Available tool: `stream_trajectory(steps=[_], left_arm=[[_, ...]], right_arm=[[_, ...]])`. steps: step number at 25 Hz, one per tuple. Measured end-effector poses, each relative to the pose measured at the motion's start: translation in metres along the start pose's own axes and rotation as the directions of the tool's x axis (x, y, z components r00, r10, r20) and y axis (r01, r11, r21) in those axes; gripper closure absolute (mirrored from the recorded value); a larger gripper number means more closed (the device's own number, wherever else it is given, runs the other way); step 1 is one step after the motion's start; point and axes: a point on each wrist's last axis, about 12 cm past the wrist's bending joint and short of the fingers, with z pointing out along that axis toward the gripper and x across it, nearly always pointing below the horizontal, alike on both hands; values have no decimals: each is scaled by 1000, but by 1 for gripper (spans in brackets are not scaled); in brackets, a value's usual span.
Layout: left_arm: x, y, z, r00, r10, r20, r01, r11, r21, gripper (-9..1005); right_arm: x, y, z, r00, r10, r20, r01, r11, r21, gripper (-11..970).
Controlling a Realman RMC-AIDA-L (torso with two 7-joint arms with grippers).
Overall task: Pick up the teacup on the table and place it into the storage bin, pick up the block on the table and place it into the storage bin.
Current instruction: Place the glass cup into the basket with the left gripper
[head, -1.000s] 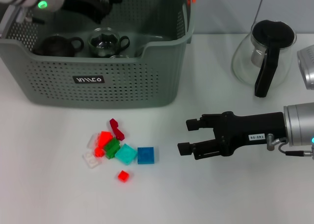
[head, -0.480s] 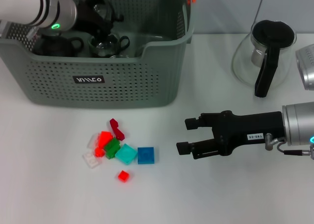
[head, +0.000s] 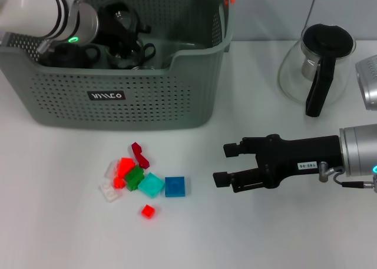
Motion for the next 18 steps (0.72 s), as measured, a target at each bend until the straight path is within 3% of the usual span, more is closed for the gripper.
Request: stream_trajectory(steps=[13,16,18], left_arm=[[0,-1,0,1000,2,-6,-2,1000,5,911],[0,0,0,1000,2,-6,-2,1000,3,708],[-1,1,-1,1000,-3,-6,3,1000,-3,646]], right_arm=[[0,0,0,1000,0,0,0,1000,0,44],[0,0,0,1000,-1,1,1,1000,0,43],[0,0,0,1000,-1,1,1,1000,0,43]])
